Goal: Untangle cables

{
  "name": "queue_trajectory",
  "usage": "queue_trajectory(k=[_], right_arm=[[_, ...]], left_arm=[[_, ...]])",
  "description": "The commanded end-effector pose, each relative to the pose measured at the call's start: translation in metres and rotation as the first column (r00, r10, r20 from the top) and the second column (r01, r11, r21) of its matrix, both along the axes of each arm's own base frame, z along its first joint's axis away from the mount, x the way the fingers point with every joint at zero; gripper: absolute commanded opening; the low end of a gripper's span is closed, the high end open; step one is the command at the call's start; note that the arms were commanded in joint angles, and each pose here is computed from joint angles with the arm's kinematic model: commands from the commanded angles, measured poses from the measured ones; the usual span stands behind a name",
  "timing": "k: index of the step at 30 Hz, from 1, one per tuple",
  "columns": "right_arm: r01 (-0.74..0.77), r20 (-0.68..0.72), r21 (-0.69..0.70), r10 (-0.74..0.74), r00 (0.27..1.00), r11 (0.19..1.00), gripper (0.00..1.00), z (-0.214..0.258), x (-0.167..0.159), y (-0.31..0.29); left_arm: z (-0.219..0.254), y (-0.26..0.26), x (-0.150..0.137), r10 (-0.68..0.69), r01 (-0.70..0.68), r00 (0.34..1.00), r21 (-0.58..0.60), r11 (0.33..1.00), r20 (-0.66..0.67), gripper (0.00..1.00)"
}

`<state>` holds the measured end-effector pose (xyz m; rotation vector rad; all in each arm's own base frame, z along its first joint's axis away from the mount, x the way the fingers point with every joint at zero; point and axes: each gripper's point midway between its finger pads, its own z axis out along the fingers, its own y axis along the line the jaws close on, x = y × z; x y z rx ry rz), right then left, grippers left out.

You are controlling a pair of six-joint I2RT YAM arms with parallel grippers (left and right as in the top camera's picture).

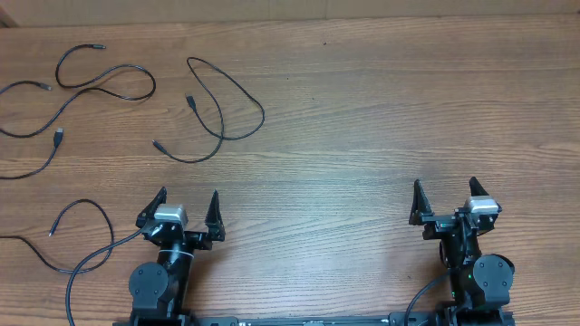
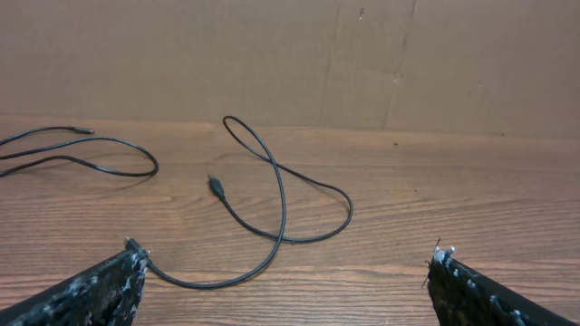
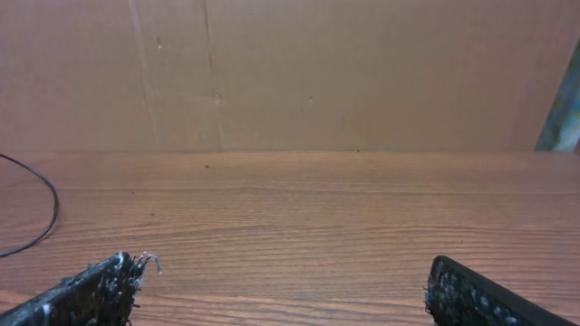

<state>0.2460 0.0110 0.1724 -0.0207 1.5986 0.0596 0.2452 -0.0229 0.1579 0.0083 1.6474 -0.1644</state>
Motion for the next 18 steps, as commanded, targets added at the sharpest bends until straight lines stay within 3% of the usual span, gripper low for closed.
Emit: queue_trajectory(k=[1, 18], right_arm=[[-0.009, 0.003, -0.005, 0.009, 1.0, 1.0, 1.0, -0.0031, 0.0001, 0.0021], [-0.009, -0.007, -0.005, 0.009, 1.0, 1.0, 1.0, -0.0051, 0.0007, 0.0021]], left_arm=[[-0.0013, -0.0022, -0.0004, -0.012, 0.012, 1.0, 0.015, 1.0, 0.003, 0.99], [-0.0011, -0.0022, -0.0004, -0.012, 0.012, 1.0, 0.015, 1.0, 0.003, 0.99]])
